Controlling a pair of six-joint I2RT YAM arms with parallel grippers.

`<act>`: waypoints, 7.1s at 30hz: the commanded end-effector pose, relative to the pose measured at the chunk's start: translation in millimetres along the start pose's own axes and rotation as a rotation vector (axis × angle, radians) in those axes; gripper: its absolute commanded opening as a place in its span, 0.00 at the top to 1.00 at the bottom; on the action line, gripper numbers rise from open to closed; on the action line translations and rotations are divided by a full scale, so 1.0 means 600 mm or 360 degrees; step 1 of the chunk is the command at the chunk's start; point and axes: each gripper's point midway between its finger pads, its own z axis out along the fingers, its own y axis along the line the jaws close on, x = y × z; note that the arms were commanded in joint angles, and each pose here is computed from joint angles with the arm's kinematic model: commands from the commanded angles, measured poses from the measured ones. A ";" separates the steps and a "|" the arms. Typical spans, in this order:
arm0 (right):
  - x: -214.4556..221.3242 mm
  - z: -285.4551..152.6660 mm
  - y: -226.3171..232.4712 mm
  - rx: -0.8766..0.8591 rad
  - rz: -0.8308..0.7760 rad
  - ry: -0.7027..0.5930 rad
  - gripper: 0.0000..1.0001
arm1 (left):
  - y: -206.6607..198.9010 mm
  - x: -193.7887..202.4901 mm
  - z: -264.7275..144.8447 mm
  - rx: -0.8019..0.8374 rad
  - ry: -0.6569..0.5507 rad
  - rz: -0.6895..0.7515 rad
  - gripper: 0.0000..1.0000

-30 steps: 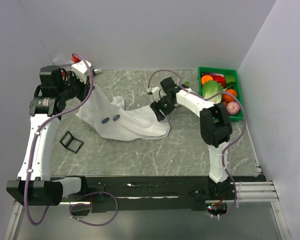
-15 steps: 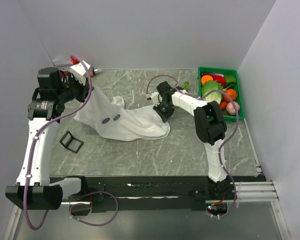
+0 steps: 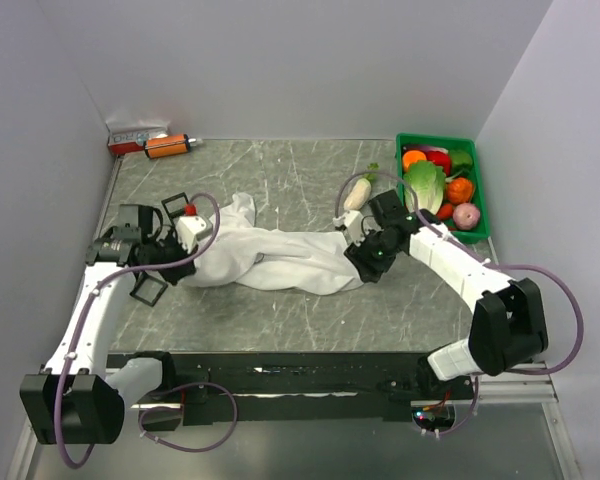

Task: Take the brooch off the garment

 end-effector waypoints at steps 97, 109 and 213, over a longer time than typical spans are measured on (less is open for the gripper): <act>-0.212 -0.761 0.004 0.1234 -0.0120 -0.1913 1.00 | -0.096 -0.611 -0.702 -0.0748 -0.2173 0.0666 0.99; -0.191 -0.485 -0.080 0.1027 -0.0119 -0.1439 1.00 | 0.111 -0.480 -0.272 -0.0349 -0.1423 0.0060 0.99; -0.395 0.293 -0.012 0.0421 -0.0181 -0.0319 0.23 | 0.157 -0.057 0.112 -0.0160 -0.0196 -0.1301 0.47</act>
